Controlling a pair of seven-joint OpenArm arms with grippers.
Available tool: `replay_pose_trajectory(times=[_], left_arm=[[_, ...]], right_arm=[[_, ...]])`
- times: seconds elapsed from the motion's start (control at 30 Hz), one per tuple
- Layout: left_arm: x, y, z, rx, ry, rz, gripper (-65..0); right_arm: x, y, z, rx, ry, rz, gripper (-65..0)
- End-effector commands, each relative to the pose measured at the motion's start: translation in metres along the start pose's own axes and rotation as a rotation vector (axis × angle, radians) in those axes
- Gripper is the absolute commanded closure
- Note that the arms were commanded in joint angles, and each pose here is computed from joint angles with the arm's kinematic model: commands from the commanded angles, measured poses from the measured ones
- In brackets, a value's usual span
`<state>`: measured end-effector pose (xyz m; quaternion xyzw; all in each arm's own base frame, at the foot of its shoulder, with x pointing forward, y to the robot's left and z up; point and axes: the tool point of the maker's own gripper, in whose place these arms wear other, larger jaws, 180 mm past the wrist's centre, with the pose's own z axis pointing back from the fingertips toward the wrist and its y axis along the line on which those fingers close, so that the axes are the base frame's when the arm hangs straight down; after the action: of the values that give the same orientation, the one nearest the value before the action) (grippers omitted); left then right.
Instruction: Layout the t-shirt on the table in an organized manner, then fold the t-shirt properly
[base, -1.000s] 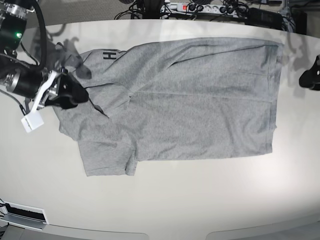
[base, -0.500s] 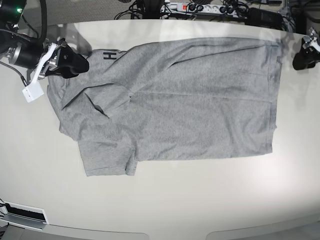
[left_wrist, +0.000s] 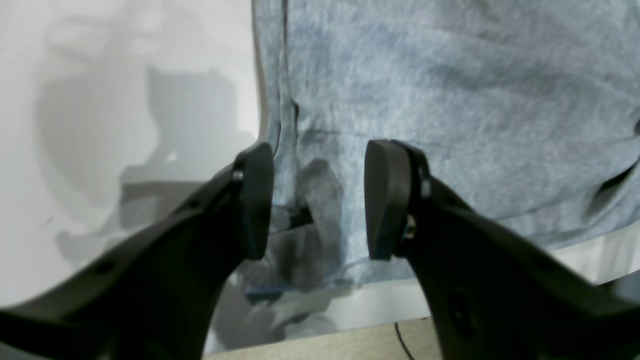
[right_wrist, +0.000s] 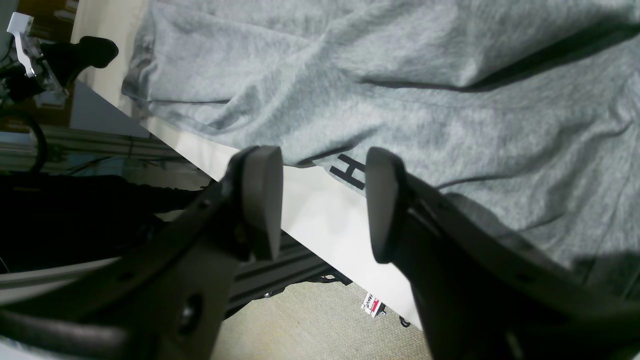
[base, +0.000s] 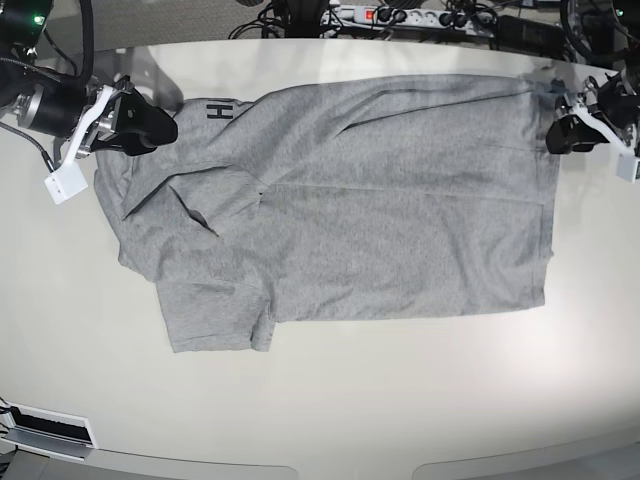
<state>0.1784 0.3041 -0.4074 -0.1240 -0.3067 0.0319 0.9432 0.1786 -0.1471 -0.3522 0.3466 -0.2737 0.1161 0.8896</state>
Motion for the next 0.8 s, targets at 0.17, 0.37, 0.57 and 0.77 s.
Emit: replay_pose_trajectory(times=[0.17, 0.37, 0.57, 0.77], left_arm=[[0.005, 0.014, 0.003, 0.049, -0.010, 0.009, -30.1], [-0.021, 0.024, -0.002, 0.046, 0.044, 0.098, -30.1], [-0.026, 0.001, -0.003, -0.096, 0.058, 0.080, -30.1], [-0.022, -0.008, -0.002, -0.147, 0.038, 0.075, -30.1]], right_arm=[[0.012, 0.002, 0.005, 0.006, -0.036, 0.030, -28.3], [0.013, 0.002, 0.005, 0.006, -0.038, 0.032, -28.3], [0.013, 0.002, 0.005, 0.006, -0.038, 0.032, -28.3], [0.013, 0.002, 0.005, 0.006, -0.038, 0.032, -28.3]])
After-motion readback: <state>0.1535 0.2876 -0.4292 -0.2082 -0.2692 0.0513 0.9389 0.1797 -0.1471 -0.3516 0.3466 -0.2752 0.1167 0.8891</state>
